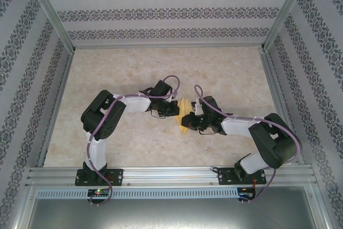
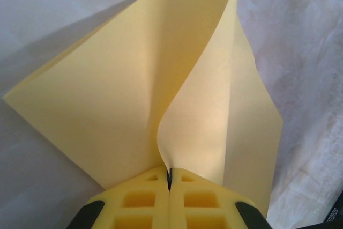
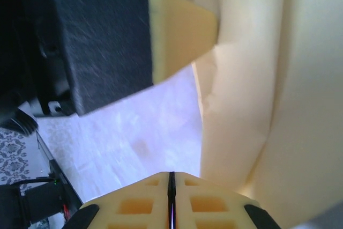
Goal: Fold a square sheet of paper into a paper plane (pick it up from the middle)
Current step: Fourth fold the wing at the center of the table.
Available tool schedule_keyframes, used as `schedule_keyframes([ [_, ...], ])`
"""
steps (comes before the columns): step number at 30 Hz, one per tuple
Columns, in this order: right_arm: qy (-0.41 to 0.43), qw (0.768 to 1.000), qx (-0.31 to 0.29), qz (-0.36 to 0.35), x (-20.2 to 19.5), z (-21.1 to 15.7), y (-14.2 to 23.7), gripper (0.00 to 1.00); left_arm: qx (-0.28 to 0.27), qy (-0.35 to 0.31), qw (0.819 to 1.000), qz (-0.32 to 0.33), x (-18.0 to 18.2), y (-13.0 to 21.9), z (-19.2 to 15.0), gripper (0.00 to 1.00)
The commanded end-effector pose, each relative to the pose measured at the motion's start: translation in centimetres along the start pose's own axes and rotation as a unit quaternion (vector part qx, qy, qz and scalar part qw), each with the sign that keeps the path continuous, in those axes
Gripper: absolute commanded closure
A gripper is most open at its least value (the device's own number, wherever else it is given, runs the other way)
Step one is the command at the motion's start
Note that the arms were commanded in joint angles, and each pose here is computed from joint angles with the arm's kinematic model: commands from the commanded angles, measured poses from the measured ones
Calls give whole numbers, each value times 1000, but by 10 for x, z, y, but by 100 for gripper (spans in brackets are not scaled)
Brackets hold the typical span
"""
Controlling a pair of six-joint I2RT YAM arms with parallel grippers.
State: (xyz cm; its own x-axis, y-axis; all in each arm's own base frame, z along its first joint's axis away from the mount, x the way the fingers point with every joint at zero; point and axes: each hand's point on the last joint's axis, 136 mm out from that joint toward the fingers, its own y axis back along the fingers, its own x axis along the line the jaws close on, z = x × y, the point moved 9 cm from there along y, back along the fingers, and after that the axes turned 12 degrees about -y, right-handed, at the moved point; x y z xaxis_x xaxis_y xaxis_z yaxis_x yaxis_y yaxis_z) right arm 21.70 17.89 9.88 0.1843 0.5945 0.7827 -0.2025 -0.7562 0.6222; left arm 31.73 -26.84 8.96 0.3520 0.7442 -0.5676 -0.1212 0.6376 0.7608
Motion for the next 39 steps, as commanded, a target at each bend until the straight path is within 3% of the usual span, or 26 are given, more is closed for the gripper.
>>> schedule_keyframes([
  [1,1,1000,6,-27,-11,-10,1,91,31,15,998,49,20,-3,-14,100],
  [15,9,999,26,-35,-12,-14,-8,91,33,19,998,50,23,-3,-16,100],
  [39,29,991,48,-122,-34,-27,-9,92,11,14,1000,18,7,14,-2,100],
])
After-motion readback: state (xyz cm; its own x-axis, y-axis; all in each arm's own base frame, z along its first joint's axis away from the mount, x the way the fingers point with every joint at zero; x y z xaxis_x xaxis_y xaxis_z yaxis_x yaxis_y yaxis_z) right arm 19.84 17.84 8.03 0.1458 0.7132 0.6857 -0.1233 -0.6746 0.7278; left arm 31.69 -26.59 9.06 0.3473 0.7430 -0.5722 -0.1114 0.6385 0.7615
